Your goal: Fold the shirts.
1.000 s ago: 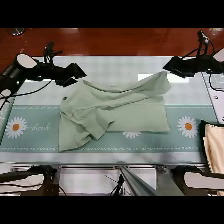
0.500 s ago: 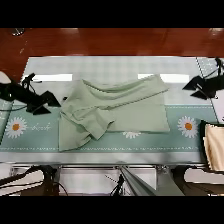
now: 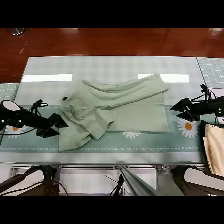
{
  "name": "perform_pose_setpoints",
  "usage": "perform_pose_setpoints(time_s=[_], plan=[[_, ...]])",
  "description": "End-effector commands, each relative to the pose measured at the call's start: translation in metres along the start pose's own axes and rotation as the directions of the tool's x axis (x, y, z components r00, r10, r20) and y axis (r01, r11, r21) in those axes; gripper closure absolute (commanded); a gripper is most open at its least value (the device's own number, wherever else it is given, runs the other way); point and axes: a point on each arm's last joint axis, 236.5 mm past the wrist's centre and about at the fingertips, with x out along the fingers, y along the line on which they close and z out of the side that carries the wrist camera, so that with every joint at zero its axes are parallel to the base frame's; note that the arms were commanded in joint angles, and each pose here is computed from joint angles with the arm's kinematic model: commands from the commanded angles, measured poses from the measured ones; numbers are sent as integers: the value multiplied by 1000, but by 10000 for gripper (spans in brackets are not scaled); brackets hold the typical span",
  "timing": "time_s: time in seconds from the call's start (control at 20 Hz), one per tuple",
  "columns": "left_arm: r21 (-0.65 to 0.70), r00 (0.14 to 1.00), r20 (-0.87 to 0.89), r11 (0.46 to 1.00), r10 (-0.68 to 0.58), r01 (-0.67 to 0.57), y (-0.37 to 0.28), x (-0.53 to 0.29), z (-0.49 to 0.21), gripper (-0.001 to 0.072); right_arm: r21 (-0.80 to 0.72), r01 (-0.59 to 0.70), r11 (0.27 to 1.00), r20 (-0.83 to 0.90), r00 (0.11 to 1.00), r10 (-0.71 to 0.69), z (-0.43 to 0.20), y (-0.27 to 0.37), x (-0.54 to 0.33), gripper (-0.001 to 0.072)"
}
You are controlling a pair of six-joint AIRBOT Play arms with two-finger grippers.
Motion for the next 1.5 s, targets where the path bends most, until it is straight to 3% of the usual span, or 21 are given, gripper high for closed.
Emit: perform_pose_setpoints(time_s=[0.0,0.2,0.25,0.3,0.55,0.85,1.2,1.25,1.3,1.35,1.4,1.45], plan=[[49,998,41,998,-38,36,-18,25,1,6,4,-28,1000,-15,999,29,-8,5,5,94],[148,1000,15,989,-10,8,-35,42,-12,30,-7,0,1000,-86,996,0,-24,-1,4,94],[172,1000,4,985,-5,4,-38,45,-15,314,-7,28,1000,-117,993,-28,-32,-8,3,94],[192,1000,-3,981,-1,2,-39,46,-18,684,-3,58,998,-152,987,-58,-40,-15,2,94],[197,1000,-14,980,0,3,-40,47,-21,681,-10,75,997,-262,962,-75,-66,-16,-1,94],[193,1000,-13,981,-9,11,-42,47,-21,681,-150,159,976,-278,940,-196,-73,-1,27,94],[187,1000,-13,982,-20,22,-45,47,-21,681,-171,72,983,-207,972,-107,-64,51,64,97],[184,1000,-13,983,-26,27,-46,47,-21,681,-185,70,980,-208,972,-109,-66,55,67,190],[182,999,-13,983,-29,31,-47,47,-21,681,-193,67,979,-215,971,-109,-69,58,69,360],[183,999,-12,983,-30,31,-47,47,-21,681,-214,63,975,-223,968,-112,-72,60,71,611],[184,999,-10,982,-31,32,-48,46,-21,681,-234,57,971,-229,967,-112,-73,61,70,685],[187,999,-7,982,-32,33,-49,45,-21,681,-245,50,968,-236,966,-109,-73,64,68,685]])
